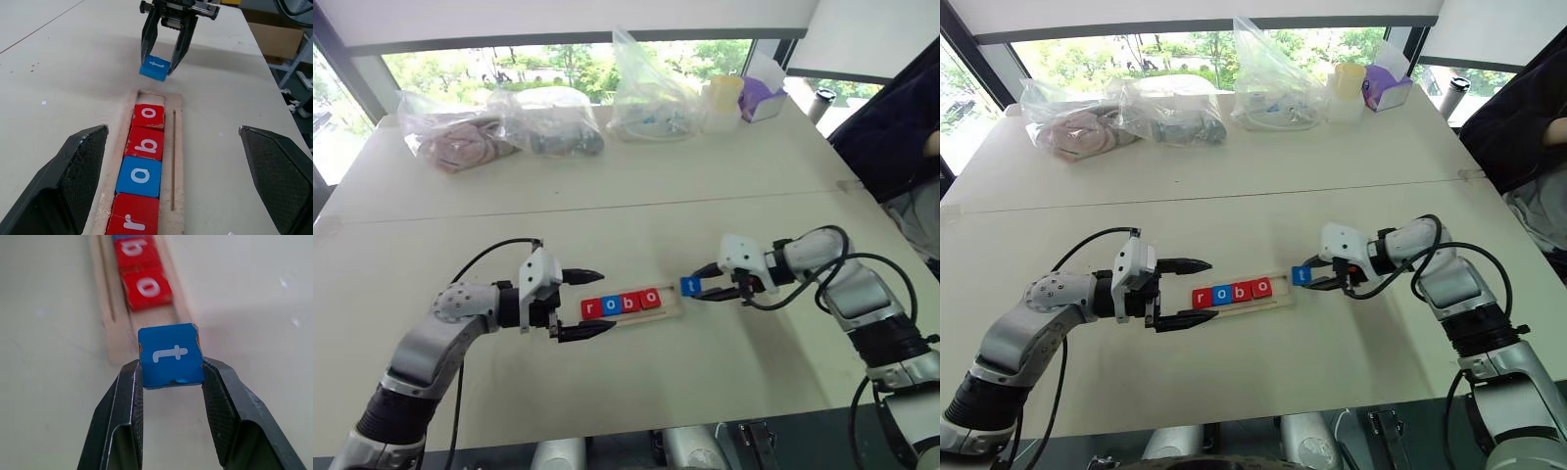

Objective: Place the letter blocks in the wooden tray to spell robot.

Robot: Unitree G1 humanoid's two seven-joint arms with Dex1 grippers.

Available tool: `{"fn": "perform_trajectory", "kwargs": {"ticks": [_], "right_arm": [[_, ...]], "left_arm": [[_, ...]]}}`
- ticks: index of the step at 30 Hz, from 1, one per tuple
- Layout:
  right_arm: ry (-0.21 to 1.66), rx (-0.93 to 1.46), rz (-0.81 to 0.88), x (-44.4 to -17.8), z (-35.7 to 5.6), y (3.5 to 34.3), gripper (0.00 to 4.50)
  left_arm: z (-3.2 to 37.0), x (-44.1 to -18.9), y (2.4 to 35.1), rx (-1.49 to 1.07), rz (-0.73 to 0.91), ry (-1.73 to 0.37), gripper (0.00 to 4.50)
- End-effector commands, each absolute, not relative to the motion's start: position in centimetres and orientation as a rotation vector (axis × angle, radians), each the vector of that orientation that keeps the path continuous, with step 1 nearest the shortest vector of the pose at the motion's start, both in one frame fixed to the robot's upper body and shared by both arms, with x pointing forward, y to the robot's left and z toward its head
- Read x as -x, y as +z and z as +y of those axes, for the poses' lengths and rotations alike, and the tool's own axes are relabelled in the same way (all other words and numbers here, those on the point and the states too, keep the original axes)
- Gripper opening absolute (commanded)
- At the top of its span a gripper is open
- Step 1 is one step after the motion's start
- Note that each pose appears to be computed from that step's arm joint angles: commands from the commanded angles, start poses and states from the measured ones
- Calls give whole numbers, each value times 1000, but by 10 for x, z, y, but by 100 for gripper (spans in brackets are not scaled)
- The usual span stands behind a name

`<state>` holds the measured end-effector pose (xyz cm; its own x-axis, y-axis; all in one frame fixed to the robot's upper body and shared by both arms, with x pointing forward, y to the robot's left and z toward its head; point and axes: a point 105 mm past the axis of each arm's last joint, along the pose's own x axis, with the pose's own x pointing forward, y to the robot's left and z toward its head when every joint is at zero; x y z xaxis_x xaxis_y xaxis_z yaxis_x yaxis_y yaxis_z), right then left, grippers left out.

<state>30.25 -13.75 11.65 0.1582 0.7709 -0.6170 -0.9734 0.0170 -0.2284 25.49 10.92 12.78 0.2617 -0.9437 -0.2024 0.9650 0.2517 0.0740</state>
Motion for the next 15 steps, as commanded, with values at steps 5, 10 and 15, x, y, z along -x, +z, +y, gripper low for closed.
{"fn": "perform_trajectory", "kwargs": {"ticks": [5,10,15], "right_arm": [[1421,720,353,-305,-122,115,118],[1425,732,358,-306,-120,113,118],[1428,733,358,-306,-119,112,118]], "left_arm": [[106,-254,139,-211,73,-1303,450],[107,-253,138,-209,75,-1299,450],[107,-253,138,-208,75,-1293,450]]}}
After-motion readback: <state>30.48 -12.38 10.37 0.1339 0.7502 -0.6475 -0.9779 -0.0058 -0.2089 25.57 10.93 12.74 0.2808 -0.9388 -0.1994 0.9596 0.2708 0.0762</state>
